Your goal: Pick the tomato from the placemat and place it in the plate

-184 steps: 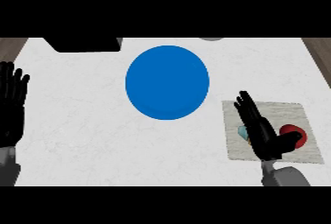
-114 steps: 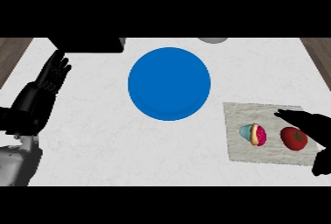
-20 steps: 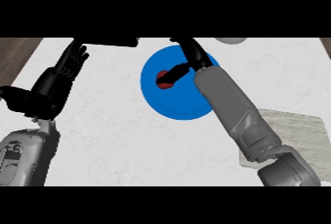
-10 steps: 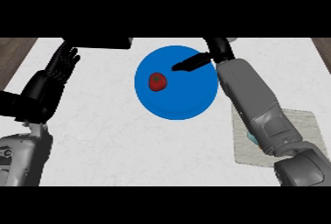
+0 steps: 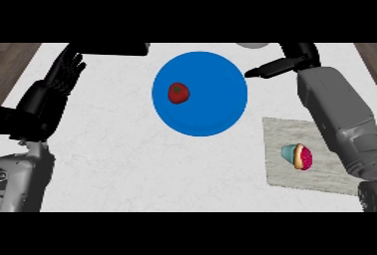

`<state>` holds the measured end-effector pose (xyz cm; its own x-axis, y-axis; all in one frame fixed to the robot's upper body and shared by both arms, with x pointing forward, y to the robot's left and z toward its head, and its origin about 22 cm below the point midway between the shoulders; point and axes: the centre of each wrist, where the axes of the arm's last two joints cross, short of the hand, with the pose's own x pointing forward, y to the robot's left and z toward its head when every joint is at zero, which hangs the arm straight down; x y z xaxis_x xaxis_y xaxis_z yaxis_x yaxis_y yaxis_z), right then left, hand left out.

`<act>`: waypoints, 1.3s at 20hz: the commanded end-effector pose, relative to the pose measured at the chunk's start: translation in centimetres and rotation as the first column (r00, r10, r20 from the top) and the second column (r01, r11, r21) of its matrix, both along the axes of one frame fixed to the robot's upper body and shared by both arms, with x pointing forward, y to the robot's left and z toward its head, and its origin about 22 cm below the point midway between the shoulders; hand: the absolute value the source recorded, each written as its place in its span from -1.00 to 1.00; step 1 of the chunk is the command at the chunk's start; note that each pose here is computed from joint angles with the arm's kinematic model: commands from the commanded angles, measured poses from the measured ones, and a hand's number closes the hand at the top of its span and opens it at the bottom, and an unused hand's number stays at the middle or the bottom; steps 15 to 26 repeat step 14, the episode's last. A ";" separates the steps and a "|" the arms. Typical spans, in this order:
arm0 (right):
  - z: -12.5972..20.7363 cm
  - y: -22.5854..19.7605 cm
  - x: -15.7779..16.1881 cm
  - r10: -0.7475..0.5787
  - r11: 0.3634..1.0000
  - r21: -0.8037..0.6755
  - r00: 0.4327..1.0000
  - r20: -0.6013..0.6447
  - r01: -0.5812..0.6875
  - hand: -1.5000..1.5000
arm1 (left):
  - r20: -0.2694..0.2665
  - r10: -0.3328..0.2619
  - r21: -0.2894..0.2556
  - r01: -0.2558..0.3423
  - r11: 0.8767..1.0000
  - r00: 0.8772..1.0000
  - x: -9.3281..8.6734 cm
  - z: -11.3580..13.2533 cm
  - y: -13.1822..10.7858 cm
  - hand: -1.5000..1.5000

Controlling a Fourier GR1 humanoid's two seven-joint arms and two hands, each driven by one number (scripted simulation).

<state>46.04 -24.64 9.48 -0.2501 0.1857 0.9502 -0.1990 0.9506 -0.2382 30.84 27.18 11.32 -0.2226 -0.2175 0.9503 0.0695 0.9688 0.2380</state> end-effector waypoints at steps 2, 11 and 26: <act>-1.1 -3.9 -1.0 0.023 1.000 -0.021 1.000 0.012 -0.022 -1.00 | -0.011 0.002 -0.015 -0.002 1.000 1.000 0.2 -0.3 -0.5 0.00; 1.5 -11.0 -2.2 0.020 0.997 -0.073 0.999 0.036 -0.017 -1.00 | 0.000 -0.031 0.000 0.031 1.000 1.000 0.5 0.5 -1.0 0.00; -0.1 -11.8 -3.1 -0.045 0.995 -0.086 0.995 0.091 0.053 -1.00 | 0.002 -0.022 -0.003 0.022 1.000 1.000 -0.3 -0.1 -1.5 0.00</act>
